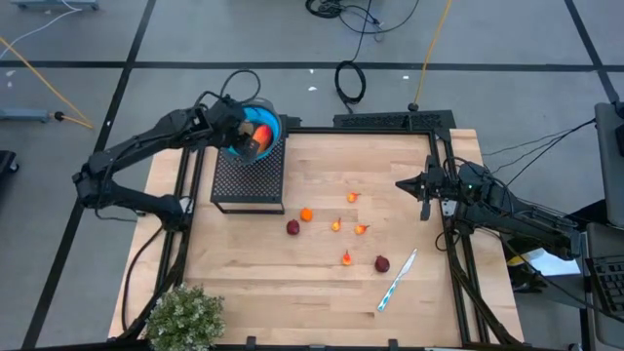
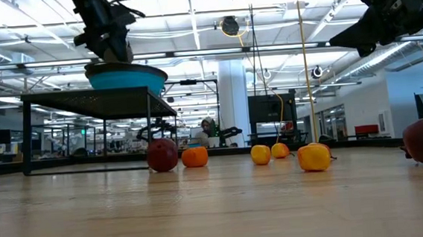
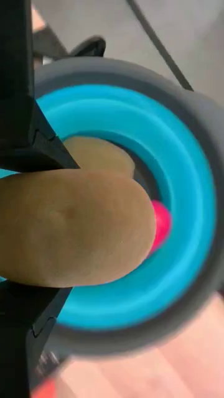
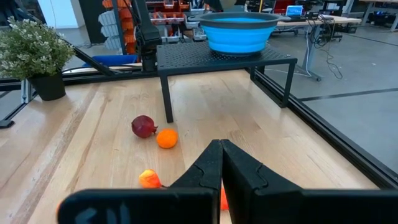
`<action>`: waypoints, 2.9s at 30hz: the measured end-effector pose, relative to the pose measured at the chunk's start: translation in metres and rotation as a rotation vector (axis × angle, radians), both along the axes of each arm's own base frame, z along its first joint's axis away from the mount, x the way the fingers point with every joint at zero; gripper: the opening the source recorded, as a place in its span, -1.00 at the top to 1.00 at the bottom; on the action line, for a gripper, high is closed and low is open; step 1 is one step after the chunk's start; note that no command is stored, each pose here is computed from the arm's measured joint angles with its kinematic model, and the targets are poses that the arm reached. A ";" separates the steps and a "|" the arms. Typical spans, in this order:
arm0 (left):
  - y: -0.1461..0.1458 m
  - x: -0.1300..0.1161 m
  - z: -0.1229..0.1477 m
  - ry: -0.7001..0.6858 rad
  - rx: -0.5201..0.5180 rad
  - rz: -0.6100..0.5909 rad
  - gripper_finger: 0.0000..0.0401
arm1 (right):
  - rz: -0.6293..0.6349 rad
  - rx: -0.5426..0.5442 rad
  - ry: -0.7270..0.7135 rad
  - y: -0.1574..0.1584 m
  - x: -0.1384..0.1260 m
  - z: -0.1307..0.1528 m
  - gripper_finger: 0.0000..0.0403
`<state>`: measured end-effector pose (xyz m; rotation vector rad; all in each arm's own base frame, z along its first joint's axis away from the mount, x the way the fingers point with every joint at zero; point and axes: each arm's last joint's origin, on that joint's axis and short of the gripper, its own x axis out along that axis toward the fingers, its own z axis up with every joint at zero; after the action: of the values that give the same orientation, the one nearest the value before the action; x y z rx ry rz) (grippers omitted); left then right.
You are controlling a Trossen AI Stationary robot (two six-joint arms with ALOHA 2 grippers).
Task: Pick & Place Fruit
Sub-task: Put the kiwi into the blue strainer bowl on the shelf, then put the left pomegranate into the blue strainer bowl on the shelf
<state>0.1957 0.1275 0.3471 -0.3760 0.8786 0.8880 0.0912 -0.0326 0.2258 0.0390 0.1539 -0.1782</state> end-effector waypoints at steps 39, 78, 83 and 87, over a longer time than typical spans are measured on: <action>0.025 -0.005 -0.024 0.165 -0.158 -0.167 -0.09 | 0.000 0.001 0.001 0.000 0.000 0.000 1.00; -0.010 -0.015 0.064 -0.210 -0.068 -0.118 -0.61 | 0.004 0.000 0.002 0.000 0.000 0.000 1.00; -0.042 -0.003 0.078 -0.340 -0.111 -0.179 -0.61 | 0.005 0.001 0.002 0.000 0.000 0.000 1.00; -0.074 0.010 0.083 -0.426 -0.157 -0.251 -0.61 | 0.005 0.001 0.002 0.000 0.000 0.000 1.00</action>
<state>0.2061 0.0540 0.4303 -0.5545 0.5842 0.4820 0.0913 -0.0324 0.2256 0.0397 0.1558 -0.1732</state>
